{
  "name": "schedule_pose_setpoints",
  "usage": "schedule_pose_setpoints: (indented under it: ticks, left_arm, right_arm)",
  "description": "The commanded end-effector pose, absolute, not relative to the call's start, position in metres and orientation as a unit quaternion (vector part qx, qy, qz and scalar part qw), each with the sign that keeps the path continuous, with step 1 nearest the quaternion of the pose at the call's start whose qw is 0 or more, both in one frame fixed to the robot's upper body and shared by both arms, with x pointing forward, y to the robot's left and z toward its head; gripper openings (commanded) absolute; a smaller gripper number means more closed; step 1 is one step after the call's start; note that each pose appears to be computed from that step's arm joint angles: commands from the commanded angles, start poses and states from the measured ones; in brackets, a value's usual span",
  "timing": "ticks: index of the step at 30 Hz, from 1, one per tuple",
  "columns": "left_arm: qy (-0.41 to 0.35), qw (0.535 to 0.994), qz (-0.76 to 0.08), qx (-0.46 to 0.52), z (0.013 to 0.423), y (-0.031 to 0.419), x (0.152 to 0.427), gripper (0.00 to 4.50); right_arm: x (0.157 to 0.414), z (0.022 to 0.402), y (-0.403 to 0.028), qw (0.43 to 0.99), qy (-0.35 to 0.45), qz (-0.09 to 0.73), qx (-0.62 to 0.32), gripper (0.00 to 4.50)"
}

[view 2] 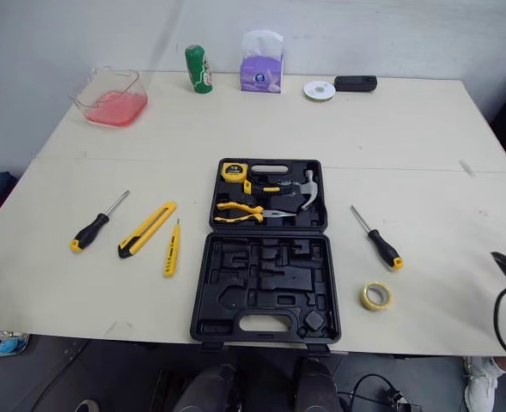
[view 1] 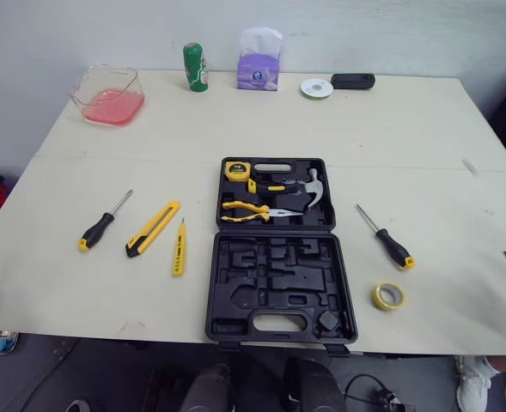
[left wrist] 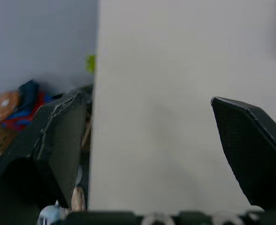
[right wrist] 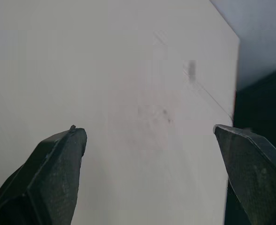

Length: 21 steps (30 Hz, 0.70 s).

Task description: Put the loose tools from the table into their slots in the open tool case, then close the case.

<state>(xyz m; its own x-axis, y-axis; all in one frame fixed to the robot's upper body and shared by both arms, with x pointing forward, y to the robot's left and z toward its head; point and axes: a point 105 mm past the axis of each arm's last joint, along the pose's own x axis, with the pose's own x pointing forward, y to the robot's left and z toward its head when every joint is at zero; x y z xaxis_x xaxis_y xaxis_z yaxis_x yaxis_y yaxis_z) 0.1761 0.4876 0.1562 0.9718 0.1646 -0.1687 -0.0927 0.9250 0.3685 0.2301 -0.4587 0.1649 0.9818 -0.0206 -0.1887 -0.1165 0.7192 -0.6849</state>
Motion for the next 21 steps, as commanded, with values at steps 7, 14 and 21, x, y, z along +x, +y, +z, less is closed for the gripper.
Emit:
schedule_pose_setpoints:
  ticks: [7, 14, 21]
  left_arm:
    - [0.054, 0.971, 0.152, 0.177, 0.172, 0.517, 0.155, 4.48]
    - [0.04, 0.976, 0.098, 0.191, 0.17, 0.498, 0.171, 4.48]
    - [0.024, 0.981, 0.023, 0.193, 0.182, 0.468, 0.19, 4.48]
  right_arm:
    - [0.222, 0.179, -0.478, 0.919, 0.072, -0.041, -0.385, 4.5]
    - [0.254, 0.174, -0.445, 0.941, 0.041, 0.029, -0.336, 4.5]
    - [0.281, 0.184, -0.387, 0.948, -0.012, 0.136, -0.288, 4.5]
